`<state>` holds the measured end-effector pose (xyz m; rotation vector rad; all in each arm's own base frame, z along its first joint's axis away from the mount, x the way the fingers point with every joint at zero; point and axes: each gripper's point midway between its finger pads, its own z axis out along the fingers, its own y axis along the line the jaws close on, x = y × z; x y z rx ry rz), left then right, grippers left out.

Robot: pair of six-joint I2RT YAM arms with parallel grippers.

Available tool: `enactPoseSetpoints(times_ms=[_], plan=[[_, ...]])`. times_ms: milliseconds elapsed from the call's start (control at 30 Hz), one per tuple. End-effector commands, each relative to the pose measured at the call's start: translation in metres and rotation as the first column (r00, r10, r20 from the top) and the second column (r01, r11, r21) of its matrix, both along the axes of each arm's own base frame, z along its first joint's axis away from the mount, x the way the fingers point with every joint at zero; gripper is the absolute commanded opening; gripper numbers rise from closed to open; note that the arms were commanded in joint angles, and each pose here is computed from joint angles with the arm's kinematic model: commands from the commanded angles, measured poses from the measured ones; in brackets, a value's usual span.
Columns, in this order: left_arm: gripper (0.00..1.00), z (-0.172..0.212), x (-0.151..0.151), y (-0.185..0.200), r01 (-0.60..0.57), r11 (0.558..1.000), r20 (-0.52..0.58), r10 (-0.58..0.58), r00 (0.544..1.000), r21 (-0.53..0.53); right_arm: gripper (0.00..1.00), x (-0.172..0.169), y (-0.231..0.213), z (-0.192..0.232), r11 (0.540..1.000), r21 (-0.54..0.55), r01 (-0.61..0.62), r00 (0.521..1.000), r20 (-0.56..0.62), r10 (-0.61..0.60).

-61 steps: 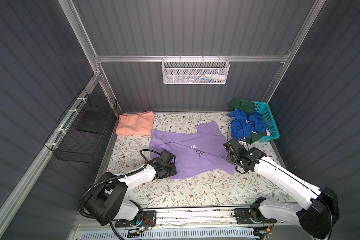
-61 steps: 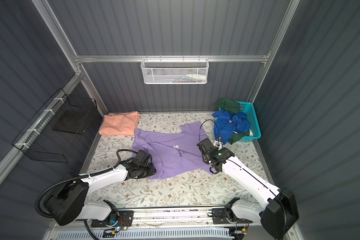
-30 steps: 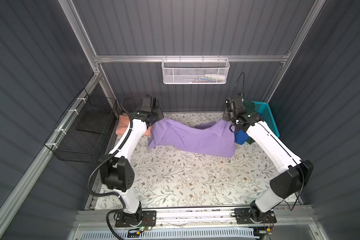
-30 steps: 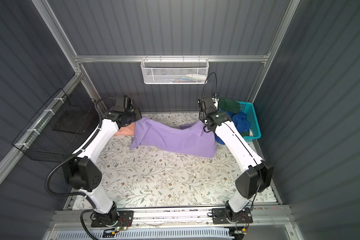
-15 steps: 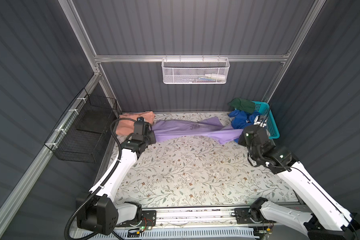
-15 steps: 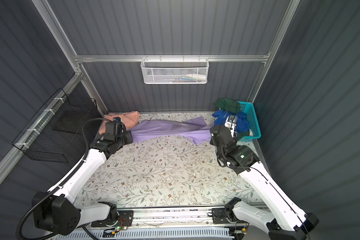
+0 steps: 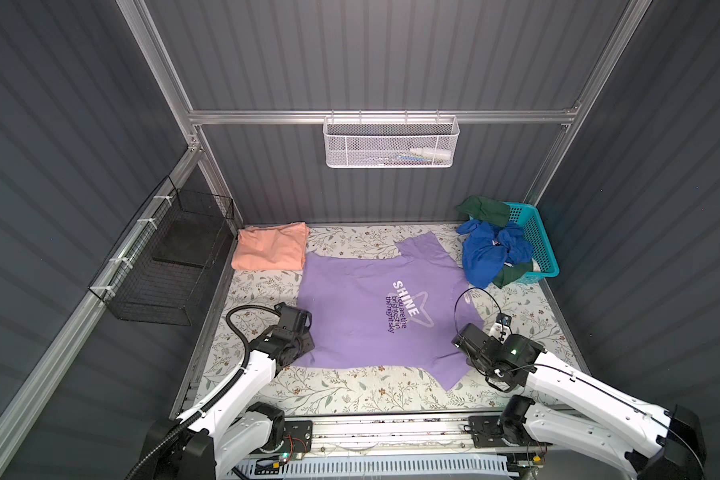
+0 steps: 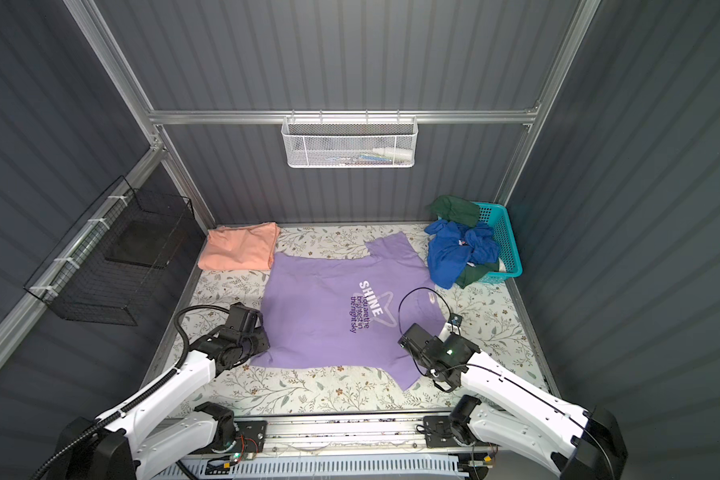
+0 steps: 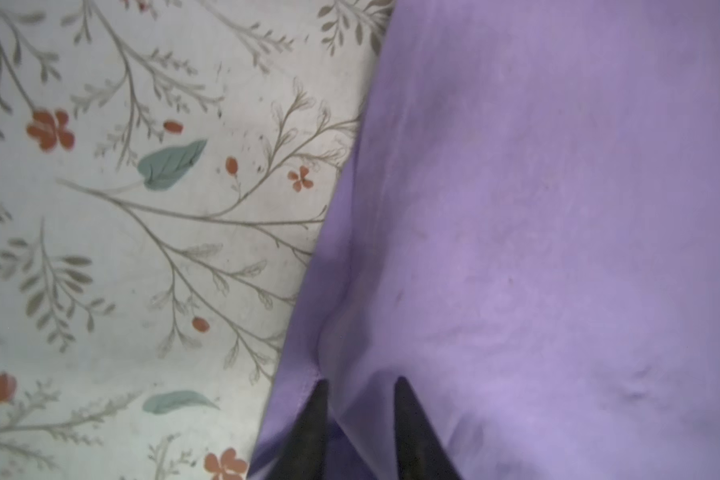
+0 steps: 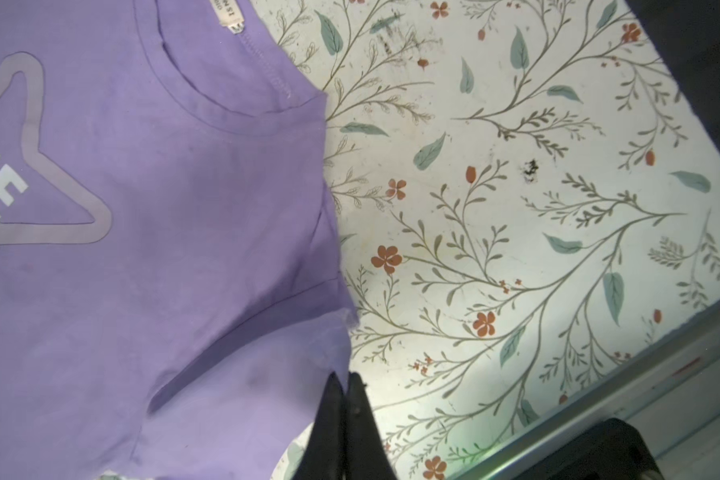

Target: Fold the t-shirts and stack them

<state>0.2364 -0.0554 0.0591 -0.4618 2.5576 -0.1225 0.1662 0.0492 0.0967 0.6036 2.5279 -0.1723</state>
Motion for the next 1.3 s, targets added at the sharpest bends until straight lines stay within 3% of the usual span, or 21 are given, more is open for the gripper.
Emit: enactPoseSetpoints(times_ms=[0,67,133,200,267,400,500,667,767,867,933,1133,1267], plan=[[0.35,-0.005,-0.014,0.011,-0.090,0.996,-0.026,0.090,0.996,-0.002,0.00,-0.017,-0.001,-0.010,0.999,0.034,0.041,0.998,-0.058,-0.039],[0.49,-0.003,-0.014,0.014,-0.114,0.993,-0.008,0.114,0.993,-0.003,0.00,-0.022,0.002,-0.018,0.998,0.056,0.036,0.996,-0.081,-0.031],[0.48,0.002,-0.008,0.011,-0.114,0.993,0.019,0.114,0.993,-0.020,0.00,-0.027,0.002,-0.024,0.997,0.072,0.035,0.995,-0.096,-0.028],[0.49,0.005,-0.002,0.007,-0.104,0.994,0.024,0.105,0.994,-0.033,0.20,-0.028,0.001,-0.021,0.996,0.079,0.029,0.996,-0.090,-0.022],[0.50,0.005,0.002,-0.001,-0.080,0.995,0.009,0.081,0.997,-0.050,0.28,-0.024,0.002,-0.011,0.996,0.088,0.010,0.998,-0.057,-0.005],[0.50,-0.003,0.000,-0.004,-0.066,0.997,-0.032,0.065,0.997,-0.050,0.66,-0.006,0.008,0.026,0.995,0.088,-0.047,0.998,0.041,0.043],[0.51,-0.006,0.002,-0.010,-0.050,0.996,-0.030,0.048,0.998,-0.076,0.78,0.021,0.018,0.062,0.992,0.063,-0.111,0.985,0.136,0.102],[0.44,-0.006,0.014,-0.031,-0.010,0.986,-0.024,0.006,1.000,-0.165,0.81,0.071,0.053,0.079,0.957,0.204,-0.205,0.967,0.190,0.167],[0.39,-0.011,0.017,-0.040,0.004,0.980,-0.037,-0.012,0.999,-0.201,0.81,0.102,0.068,0.081,0.943,0.223,-0.248,0.953,0.231,0.196],[0.29,-0.014,0.020,-0.044,0.013,0.979,-0.046,-0.023,0.999,-0.206,0.81,0.127,0.076,0.072,0.936,0.237,-0.260,0.956,0.198,0.215],[0.26,-0.011,0.024,-0.044,0.019,0.980,-0.039,-0.028,0.999,-0.199,0.81,0.141,0.082,0.067,0.935,0.222,-0.276,0.953,0.187,0.237],[0.00,0.014,0.042,-0.040,0.048,0.991,0.006,-0.047,0.999,-0.123,0.79,0.167,0.094,0.033,0.936,0.196,-0.294,0.955,0.096,0.280],[0.00,0.022,0.053,-0.035,0.061,0.997,-0.009,-0.061,0.998,-0.052,0.78,0.179,0.099,0.010,0.940,0.188,-0.283,0.959,0.053,0.278]])
